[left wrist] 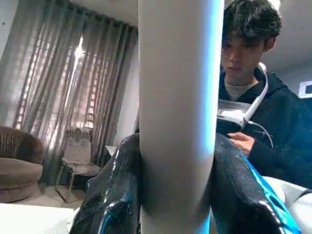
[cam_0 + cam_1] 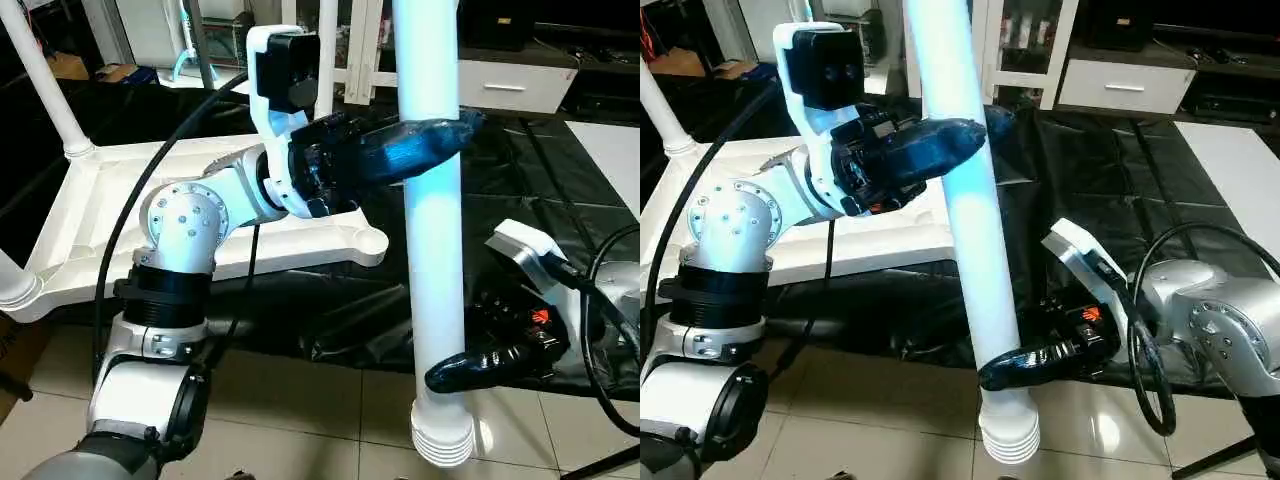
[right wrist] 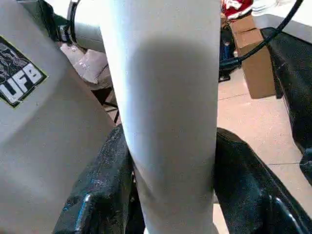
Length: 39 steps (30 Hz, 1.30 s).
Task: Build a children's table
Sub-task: Insert table leg to table base
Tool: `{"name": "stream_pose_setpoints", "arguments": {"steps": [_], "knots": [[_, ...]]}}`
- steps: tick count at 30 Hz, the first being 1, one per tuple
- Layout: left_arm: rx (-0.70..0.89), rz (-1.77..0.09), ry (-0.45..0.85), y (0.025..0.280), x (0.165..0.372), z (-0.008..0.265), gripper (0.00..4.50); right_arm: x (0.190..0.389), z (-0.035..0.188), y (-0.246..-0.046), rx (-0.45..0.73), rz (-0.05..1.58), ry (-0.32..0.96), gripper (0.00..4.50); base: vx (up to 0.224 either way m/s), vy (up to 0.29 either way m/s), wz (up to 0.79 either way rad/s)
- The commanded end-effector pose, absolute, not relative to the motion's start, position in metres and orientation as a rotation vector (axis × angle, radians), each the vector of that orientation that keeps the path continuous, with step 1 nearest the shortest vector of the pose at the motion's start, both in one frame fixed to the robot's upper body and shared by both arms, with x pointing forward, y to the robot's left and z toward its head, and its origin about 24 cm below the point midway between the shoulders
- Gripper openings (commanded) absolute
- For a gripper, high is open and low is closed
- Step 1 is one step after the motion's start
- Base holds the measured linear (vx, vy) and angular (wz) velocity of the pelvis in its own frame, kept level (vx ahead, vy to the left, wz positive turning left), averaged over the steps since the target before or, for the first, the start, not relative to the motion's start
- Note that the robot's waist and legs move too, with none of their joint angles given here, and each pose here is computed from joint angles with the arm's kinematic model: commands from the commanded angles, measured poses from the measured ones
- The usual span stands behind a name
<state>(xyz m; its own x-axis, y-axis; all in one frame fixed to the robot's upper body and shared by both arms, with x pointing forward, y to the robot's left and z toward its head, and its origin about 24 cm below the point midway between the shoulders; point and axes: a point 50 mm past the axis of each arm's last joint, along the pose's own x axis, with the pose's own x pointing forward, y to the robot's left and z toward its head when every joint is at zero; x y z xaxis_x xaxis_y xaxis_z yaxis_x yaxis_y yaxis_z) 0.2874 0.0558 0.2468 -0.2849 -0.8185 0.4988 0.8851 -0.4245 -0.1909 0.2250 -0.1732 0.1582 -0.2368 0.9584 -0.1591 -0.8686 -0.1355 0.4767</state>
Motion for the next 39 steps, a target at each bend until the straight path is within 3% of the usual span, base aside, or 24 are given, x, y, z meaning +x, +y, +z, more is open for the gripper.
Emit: {"name": "stream_pose_setpoints", "arguments": {"steps": [1,3,4,5,8,9,15,22,23,27,28,30,32,33,35,37,39], "knots": [[-0.608,-1.871,-0.214,0.057,0.29,0.26,1.59,0.224,0.158,-0.171,0.187,1.733,0.58,1.93,0.0,0.0,0.0],[-0.603,-1.856,-0.213,0.056,0.291,0.26,1.59,0.224,0.158,-0.171,0.187,1.731,0.577,1.93,0.0,0.0,0.0],[-0.608,-1.771,-0.207,0.057,0.296,0.259,2.15,0.226,0.159,-0.17,0.189,1.717,0.549,1.93,0.0,0.0,0.0],[-0.608,-1.771,-0.207,0.057,0.296,0.259,2.29,0.226,0.159,-0.17,0.189,1.717,0.549,1.93,0.0,0.0,0.0],[-0.649,-1.685,-0.21,0.059,0.303,0.259,2.38,0.23,0.163,-0.17,0.206,1.688,0.484,1.9,0.0,0.0,0.0],[-0.651,-1.682,-0.21,0.059,0.303,0.259,2.63,0.23,0.164,-0.17,0.207,1.685,0.479,1.87,0.0,0.0,0.0],[-0.62,-1.599,-0.223,0.069,0.309,0.255,3.14,0.233,0.172,-0.176,0.232,1.644,0.415,1.85,0.0,0.0,0.0],[-0.6,-1.386,-0.209,0.091,0.325,0.236,3.31,0.236,0.179,-0.187,0.244,1.569,0.351,1.85,0.0,0.0,0.0],[-0.623,-1.26,-0.221,0.106,0.334,0.227,3.31,0.242,0.185,-0.193,0.244,1.498,0.286,1.85,0.0,0.0,0.0],[-0.635,-1.118,-0.233,0.124,0.343,0.219,3.31,0.256,0.19,-0.199,0.227,1.349,0.217,1.85,0.0,0.0,0.0],[-0.561,-1.043,-0.222,0.133,0.345,0.212,3.31,0.266,0.193,-0.202,0.228,1.241,0.189,1.85,0.0,0.0,0.0],[-0.449,-1.0,-0.191,0.133,0.345,0.207,3.31,0.269,0.194,-0.202,0.258,1.217,0.182,1.85,0.0,0.0,0.0],[-0.091,-0.88,-0.079,0.132,0.345,0.189,3.31,0.269,0.199,-0.2,0.359,1.216,0.157,1.84,0.0,0.0,0.0],[-0.091,-0.88,-0.079,0.132,0.345,0.189,3.31,0.269,0.199,-0.2,0.359,1.216,0.157,1.84,0.0,0.0,0.0],[0.113,-0.804,-0.038,0.134,0.339,0.178,3.31,0.272,0.203,-0.201,0.536,1.178,0.131,1.84,0.0,0.0,0.0],[0.123,-0.777,-0.045,0.133,0.335,0.176,3.31,0.276,0.204,-0.205,0.697,1.143,0.105,1.84,0.0,0.0,0.0],[0.122,-0.768,-0.052,0.133,0.334,0.176,3.31,0.277,0.204,-0.206,0.744,1.129,0.096,1.84,0.0,0.0,0.0]]}}
